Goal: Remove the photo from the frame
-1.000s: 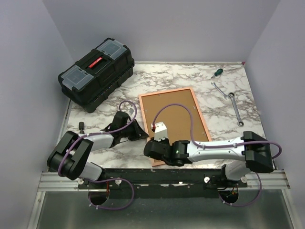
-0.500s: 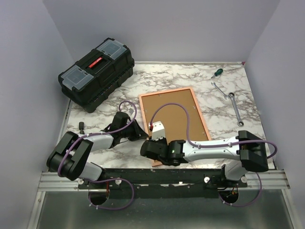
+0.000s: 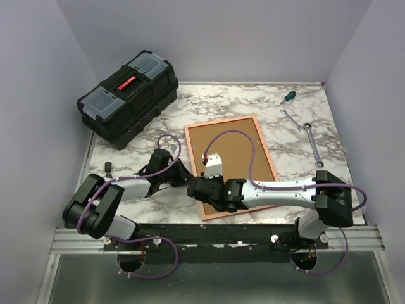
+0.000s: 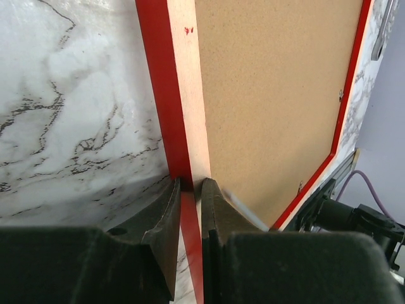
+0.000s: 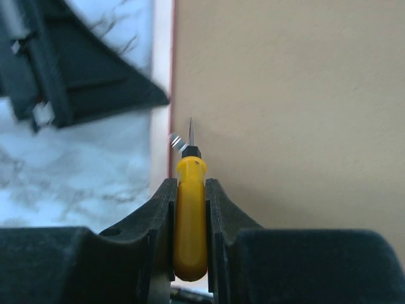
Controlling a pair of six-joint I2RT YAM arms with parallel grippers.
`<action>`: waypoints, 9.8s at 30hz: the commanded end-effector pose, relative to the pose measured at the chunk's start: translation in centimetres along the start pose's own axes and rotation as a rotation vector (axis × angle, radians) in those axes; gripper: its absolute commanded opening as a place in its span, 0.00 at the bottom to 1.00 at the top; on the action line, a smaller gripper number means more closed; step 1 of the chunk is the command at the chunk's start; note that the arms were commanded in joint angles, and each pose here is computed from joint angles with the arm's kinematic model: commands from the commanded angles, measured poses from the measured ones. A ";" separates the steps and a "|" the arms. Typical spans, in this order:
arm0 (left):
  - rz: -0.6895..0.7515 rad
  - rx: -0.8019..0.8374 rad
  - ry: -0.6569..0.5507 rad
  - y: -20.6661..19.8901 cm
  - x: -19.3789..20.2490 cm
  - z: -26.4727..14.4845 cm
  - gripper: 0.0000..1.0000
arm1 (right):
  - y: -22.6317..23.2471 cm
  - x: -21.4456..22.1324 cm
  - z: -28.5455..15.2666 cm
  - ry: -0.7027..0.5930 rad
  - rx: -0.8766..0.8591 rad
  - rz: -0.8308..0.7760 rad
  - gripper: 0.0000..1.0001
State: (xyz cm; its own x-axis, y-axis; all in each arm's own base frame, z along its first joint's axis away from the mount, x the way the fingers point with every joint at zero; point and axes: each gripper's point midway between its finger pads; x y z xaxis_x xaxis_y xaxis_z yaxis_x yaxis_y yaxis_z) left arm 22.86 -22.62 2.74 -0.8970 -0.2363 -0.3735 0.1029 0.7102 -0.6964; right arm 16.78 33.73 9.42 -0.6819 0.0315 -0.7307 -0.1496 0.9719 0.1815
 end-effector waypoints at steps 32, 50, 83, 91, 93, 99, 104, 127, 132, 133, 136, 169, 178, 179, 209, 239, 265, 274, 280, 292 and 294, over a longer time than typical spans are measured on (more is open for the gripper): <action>-0.036 -0.263 0.160 6.8 5.4 -1.0 0.00 | -0.3 1.9 -1.1 0.151 -0.174 -0.010 0.01; -0.035 -0.265 0.157 6.9 5.6 -1.2 0.00 | -1.2 0.3 0.5 0.048 -0.045 -0.027 0.00; -0.041 -0.258 0.167 7.0 5.9 -1.0 0.00 | -0.2 -2.2 -0.8 0.074 -0.099 -0.014 0.01; -0.041 -0.267 0.165 7.2 5.9 -1.1 0.00 | 0.2 -0.9 -0.2 0.109 -0.119 -0.031 0.01; -0.042 -0.266 0.168 7.2 6.0 -1.0 0.00 | 0.1 -0.6 0.0 0.116 -0.109 -0.040 0.01; -0.043 -0.265 0.169 7.2 6.0 -1.0 0.00 | -0.4 -0.3 0.6 0.107 -0.083 -0.043 0.01; -0.043 -0.266 0.168 7.2 6.0 -1.0 0.00 | -0.4 -0.1 1.4 0.097 -0.063 -0.059 0.01; -0.049 -0.272 0.175 7.5 6.4 -1.1 0.00 | -1.2 -3.0 1.7 -0.014 0.048 -0.062 0.00; -0.055 -0.270 0.174 7.6 6.6 -1.2 0.00 | -0.5 -4.7 2.7 -0.040 0.058 -0.029 0.00; -0.056 -0.271 0.173 7.6 6.6 -1.2 0.00 | -0.4 -5.1 2.8 -0.044 0.059 -0.024 0.01; -0.059 -0.271 0.175 7.7 6.9 -1.3 0.00 | -0.1 -6.4 3.0 -0.057 0.050 -0.003 0.00; 0.208 -0.371 0.238 2.8 4.0 0.3 0.48 | -11.3 -6.6 -6.7 -0.058 -0.013 0.127 0.00; 0.395 -0.642 0.282 5.4 0.2 -0.8 0.03 | -13.6 -7.4 -9.0 -0.094 -0.014 0.179 0.01; 0.418 -0.659 0.278 5.4 -0.5 -1.0 0.02 | -13.8 -7.4 -9.2 -0.097 -0.010 0.181 0.01; -0.231 -0.370 -0.106 -0.4 -2.8 -9.3 0.77 | -11.0 -5.3 -7.5 -0.018 -0.104 0.159 0.01; -0.507 -0.546 0.017 5.5 2.4 -3.8 0.18 | -9.5 -3.5 -6.4 0.060 -0.129 0.136 0.01; 0.091 -0.471 0.006 2.4 -11.7 -1.2 0.30 | -0.4 -0.8 -3.5 0.135 -0.267 0.063 0.01; 0.106 -0.364 -0.086 1.6 -8.5 -5.8 0.72 | 3.5 -1.7 -2.4 0.069 -0.243 0.016 0.01; 0.027 -0.242 -0.036 2.6 -1.5 -7.0 0.53 | 5.1 -2.5 -1.0 0.026 -0.217 0.013 0.01; -0.025 -0.154 0.064 2.9 4.4 -8.0 0.50 | 7.1 -2.6 1.1 -0.008 -0.206 -0.026 0.00; -0.031 -0.154 0.083 3.2 5.1 -7.8 0.44 | 7.2 -2.5 1.5 -0.012 -0.197 -0.034 0.00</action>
State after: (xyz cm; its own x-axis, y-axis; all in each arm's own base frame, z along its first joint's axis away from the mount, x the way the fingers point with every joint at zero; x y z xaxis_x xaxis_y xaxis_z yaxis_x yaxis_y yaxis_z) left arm 17.01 -15.94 4.35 -0.9064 -0.2337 -0.3520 0.0162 0.8133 -0.5817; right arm 17.53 39.62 10.88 -0.7063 -0.0118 -0.7078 -0.3044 0.9078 0.2886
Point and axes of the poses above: each gripper's point midway between its finger pads, its own z axis out along the fingers, its own y axis along the line the jaws close on, x = y × z, and after that the axes turned 9 degrees about z, right-handed
